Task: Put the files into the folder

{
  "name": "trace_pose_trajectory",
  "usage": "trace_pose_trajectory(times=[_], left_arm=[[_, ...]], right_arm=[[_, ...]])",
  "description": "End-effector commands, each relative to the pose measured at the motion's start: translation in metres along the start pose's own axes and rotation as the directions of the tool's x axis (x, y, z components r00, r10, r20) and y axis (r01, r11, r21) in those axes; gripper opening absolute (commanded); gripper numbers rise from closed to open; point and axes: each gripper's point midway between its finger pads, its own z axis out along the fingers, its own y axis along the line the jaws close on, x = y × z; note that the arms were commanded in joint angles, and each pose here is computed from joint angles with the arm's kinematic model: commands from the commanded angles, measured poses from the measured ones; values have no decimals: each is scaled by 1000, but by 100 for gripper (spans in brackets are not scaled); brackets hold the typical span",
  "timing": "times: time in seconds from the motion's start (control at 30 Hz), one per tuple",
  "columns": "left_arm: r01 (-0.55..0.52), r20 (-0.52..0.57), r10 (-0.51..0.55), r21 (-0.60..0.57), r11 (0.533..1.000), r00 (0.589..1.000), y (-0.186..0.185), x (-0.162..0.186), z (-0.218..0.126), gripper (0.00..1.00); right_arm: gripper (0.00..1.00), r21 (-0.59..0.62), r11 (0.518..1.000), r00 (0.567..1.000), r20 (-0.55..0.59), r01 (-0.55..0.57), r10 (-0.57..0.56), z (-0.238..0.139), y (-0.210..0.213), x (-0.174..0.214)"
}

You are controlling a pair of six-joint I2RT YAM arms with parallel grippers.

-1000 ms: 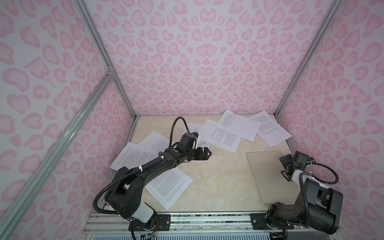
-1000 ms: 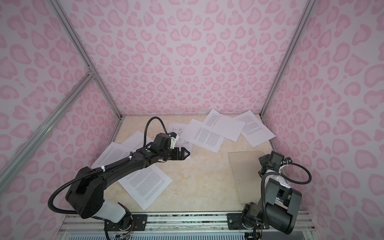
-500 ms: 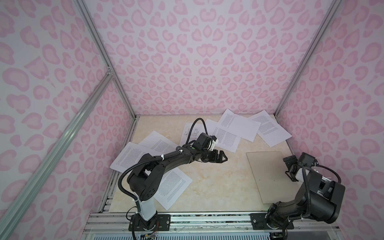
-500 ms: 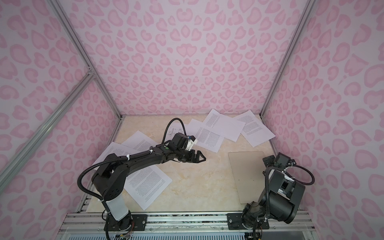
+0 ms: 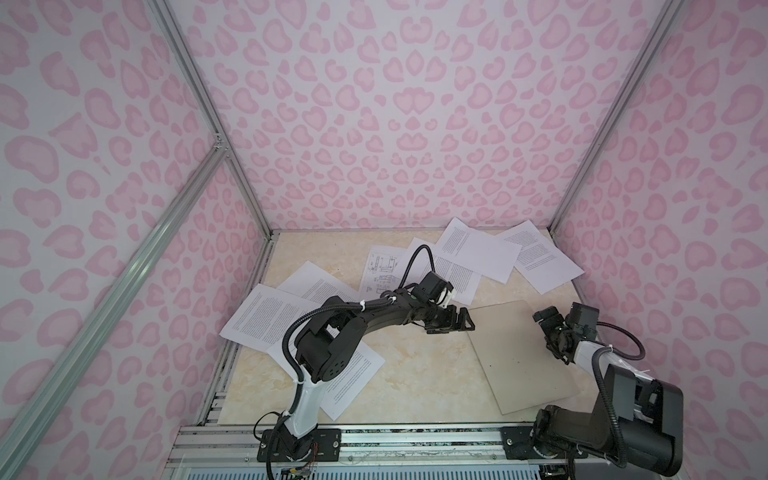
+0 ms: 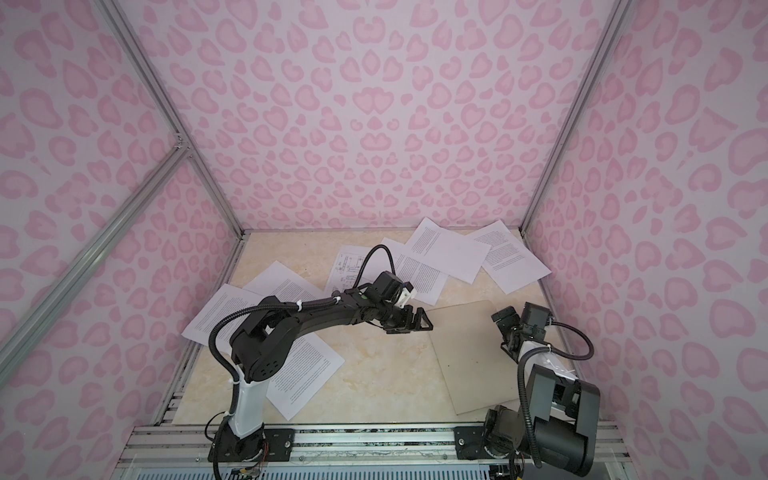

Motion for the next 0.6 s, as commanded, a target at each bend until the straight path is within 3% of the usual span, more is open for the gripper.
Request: trace_pose_trajectory(times=[0.0, 0.27, 0.43, 0.57], left_arm=[[45, -31, -45, 7, 999, 999, 2, 4, 10, 93], [159, -14, -160, -49, 986, 987, 23, 2, 28, 70], [195, 76, -191, -55, 979, 979, 35, -44, 20, 60], [223, 178, -206, -80, 972, 962, 63, -90, -7, 59]], right_arm=[[96, 117, 986, 971, -196, -115, 136, -3, -28, 60], [96, 72, 996, 973, -218, -59, 74, -1, -9, 72], [96, 24, 999, 969, -243, -36, 40, 9, 6, 87], [96, -47, 999, 955, -293, 26, -39, 17, 37, 110]])
